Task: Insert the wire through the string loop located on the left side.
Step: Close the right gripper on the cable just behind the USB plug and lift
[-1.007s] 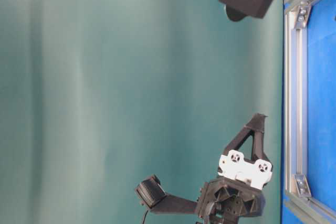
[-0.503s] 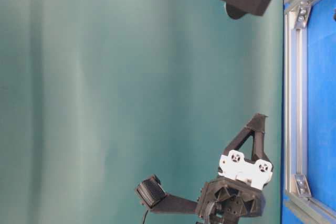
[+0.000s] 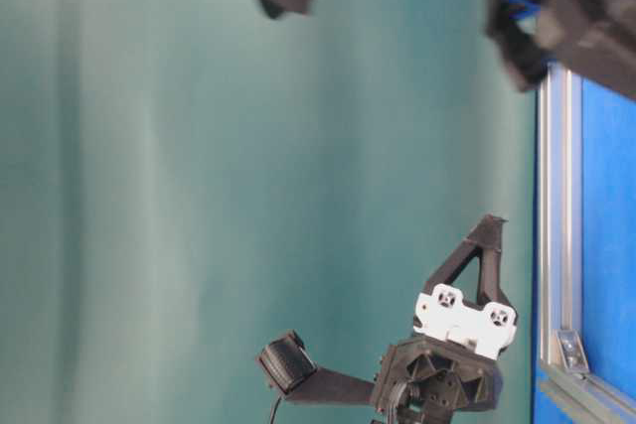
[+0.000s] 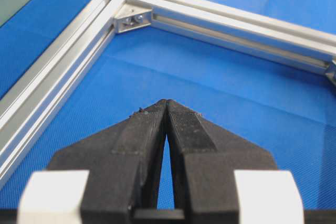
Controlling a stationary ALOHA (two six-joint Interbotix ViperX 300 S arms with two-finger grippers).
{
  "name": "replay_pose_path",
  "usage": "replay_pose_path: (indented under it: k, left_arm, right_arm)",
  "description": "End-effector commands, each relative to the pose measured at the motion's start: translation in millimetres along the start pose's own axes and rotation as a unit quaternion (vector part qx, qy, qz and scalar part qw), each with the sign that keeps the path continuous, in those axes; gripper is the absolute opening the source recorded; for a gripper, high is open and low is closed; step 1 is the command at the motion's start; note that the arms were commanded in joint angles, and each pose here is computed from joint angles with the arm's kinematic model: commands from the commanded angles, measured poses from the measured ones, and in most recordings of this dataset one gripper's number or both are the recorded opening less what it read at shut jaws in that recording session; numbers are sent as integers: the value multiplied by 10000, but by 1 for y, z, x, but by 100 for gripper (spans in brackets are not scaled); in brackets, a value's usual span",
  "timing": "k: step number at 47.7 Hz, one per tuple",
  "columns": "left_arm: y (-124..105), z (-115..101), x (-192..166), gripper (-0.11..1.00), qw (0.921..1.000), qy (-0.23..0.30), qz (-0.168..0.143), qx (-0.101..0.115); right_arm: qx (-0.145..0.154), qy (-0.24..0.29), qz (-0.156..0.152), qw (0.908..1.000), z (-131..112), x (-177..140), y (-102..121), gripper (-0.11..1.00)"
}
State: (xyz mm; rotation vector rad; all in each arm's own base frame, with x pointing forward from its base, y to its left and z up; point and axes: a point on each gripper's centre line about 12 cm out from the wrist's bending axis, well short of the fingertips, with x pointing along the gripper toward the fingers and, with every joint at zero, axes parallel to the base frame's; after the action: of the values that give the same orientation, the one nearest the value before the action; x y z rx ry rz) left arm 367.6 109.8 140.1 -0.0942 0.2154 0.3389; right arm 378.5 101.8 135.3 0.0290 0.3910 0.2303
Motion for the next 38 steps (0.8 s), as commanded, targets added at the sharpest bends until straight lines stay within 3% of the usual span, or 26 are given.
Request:
replay_pose_path:
  k: [1,38]
  left_arm:
    - [0,13,-1,0,9998,-184,-10,-14]
    - [0,12,-2,0,9999,-138,-10,-14]
  right_arm:
    - [-25,-216,-10,9998,24,-8,-1,0]
    - [-38,-133,-33,9999,26,-8,-2,0]
